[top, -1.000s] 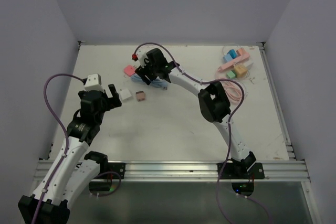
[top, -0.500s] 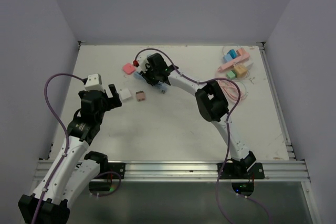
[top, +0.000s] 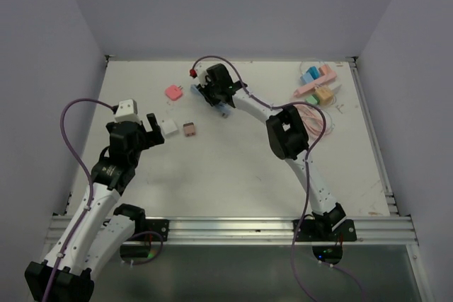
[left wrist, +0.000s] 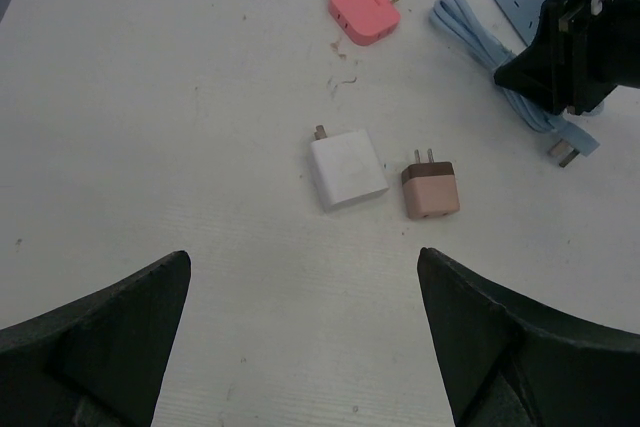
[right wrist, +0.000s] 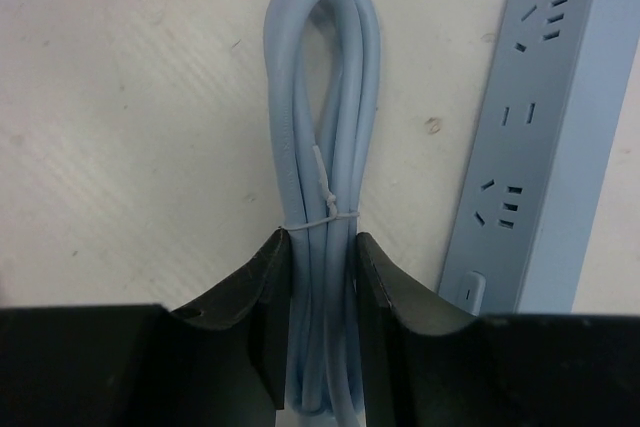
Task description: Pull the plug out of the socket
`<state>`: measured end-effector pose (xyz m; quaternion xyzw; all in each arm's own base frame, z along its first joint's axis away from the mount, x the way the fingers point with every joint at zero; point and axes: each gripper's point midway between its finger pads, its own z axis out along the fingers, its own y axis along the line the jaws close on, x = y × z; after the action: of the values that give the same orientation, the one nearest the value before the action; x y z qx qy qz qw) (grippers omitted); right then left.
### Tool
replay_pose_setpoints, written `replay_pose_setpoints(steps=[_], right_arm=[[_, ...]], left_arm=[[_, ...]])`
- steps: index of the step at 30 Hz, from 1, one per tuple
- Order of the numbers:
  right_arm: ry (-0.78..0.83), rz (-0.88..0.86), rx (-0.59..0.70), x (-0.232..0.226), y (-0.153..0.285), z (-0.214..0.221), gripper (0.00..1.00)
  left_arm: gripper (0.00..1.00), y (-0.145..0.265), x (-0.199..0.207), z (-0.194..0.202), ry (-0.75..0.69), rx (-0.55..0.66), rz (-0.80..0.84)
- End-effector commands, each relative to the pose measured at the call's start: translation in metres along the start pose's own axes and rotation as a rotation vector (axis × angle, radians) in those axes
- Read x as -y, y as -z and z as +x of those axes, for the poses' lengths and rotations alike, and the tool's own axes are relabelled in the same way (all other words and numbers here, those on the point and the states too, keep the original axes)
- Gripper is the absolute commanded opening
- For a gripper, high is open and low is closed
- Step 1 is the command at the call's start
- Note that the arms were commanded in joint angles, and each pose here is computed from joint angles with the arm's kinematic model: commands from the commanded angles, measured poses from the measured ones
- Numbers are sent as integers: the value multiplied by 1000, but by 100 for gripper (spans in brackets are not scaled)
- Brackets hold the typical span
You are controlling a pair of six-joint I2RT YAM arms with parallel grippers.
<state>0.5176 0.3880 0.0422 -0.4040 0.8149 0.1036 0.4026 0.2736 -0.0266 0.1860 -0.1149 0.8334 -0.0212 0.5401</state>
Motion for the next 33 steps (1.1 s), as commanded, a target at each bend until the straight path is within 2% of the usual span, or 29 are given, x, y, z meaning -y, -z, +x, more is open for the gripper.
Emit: replay_pose_setpoints(steps=[1,2,4,5,7,8,10,11,13,14,16,22,28,33], right_arm=[[-52,114,111,34,-3,-39,15],[-61,115,121,34,-8,-39,27],[-74,123,155,37,-4,-52,44],[-87,123,168,37,1,-59,60],[-100,127,180,39,13,-67,70],[-111,145,217,44,33,-86,78],[-124,185,202,51,47,-81,86],[-130,206,220,55,70,-91,89],[-150,258,228,65,95,-96,91],[-174,309,200,72,102,-84,91],[-216,399,225,91,142,-93,91],[-392,755,125,155,215,-33,89],[-656,877,20,196,234,51,82],[-833,882,-51,211,228,113,79]], left_arm=[[100,-3,-3,-1,-23,11,-8],[99,-3,-3,-2,-22,11,-9],[99,-3,-3,-1,-24,10,-11],[100,-3,-3,-1,-22,10,-11],[100,-3,-3,-2,-22,12,-12],[99,-2,-3,-3,-21,16,-10],[100,-1,-3,-4,-19,20,-12],[100,-1,-3,-4,-18,23,-9],[99,0,-2,-5,-17,27,-5],[99,1,-2,-6,-14,30,-2],[100,1,-1,-6,-13,31,2],[100,5,0,-10,-5,45,16],[100,6,2,-10,-3,48,28],[100,7,4,-11,0,51,39]])
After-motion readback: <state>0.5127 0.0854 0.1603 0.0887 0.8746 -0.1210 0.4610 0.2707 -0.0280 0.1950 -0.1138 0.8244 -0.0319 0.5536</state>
